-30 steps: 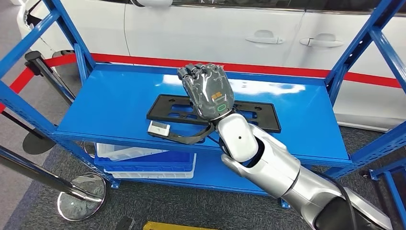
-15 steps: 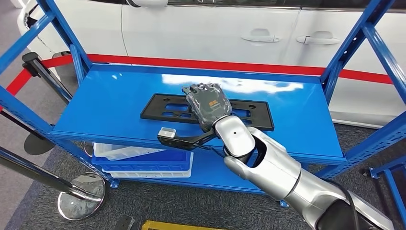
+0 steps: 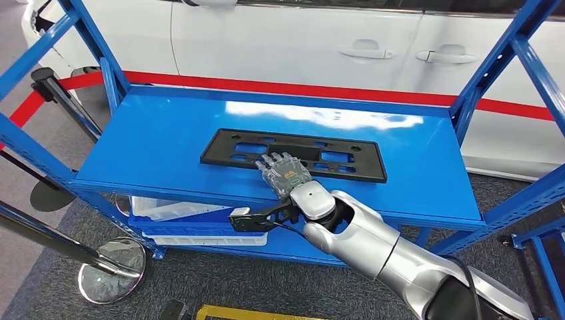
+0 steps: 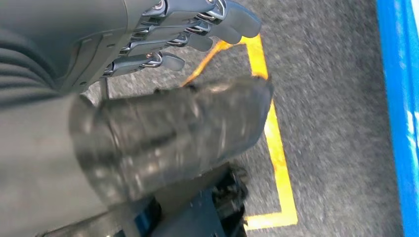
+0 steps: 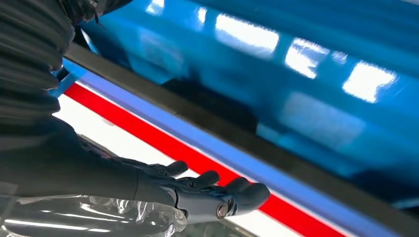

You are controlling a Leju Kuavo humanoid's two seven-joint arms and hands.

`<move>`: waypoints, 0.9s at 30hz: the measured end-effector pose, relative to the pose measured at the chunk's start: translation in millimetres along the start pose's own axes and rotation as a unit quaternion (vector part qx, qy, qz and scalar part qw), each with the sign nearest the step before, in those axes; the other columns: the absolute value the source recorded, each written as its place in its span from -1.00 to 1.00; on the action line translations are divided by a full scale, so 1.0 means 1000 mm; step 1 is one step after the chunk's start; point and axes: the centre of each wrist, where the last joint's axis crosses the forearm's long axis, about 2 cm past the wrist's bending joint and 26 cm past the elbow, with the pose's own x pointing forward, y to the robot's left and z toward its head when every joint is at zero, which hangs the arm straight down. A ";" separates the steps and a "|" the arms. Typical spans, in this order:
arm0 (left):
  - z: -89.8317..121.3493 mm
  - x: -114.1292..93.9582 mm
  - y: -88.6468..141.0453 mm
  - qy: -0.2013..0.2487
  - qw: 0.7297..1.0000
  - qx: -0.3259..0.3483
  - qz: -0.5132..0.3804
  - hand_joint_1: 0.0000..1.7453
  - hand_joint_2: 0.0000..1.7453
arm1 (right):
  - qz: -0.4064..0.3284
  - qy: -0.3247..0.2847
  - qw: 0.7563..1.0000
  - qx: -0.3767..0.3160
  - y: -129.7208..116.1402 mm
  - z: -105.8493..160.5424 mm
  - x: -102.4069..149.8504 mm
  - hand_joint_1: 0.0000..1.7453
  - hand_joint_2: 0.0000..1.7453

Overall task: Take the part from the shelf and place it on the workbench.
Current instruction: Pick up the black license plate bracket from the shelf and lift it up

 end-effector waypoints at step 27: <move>0.000 0.000 0.000 0.015 1.000 -0.009 -0.025 -1.00 -1.00 | -0.025 0.063 0.994 -0.083 0.032 -0.020 -0.005 -1.00 1.00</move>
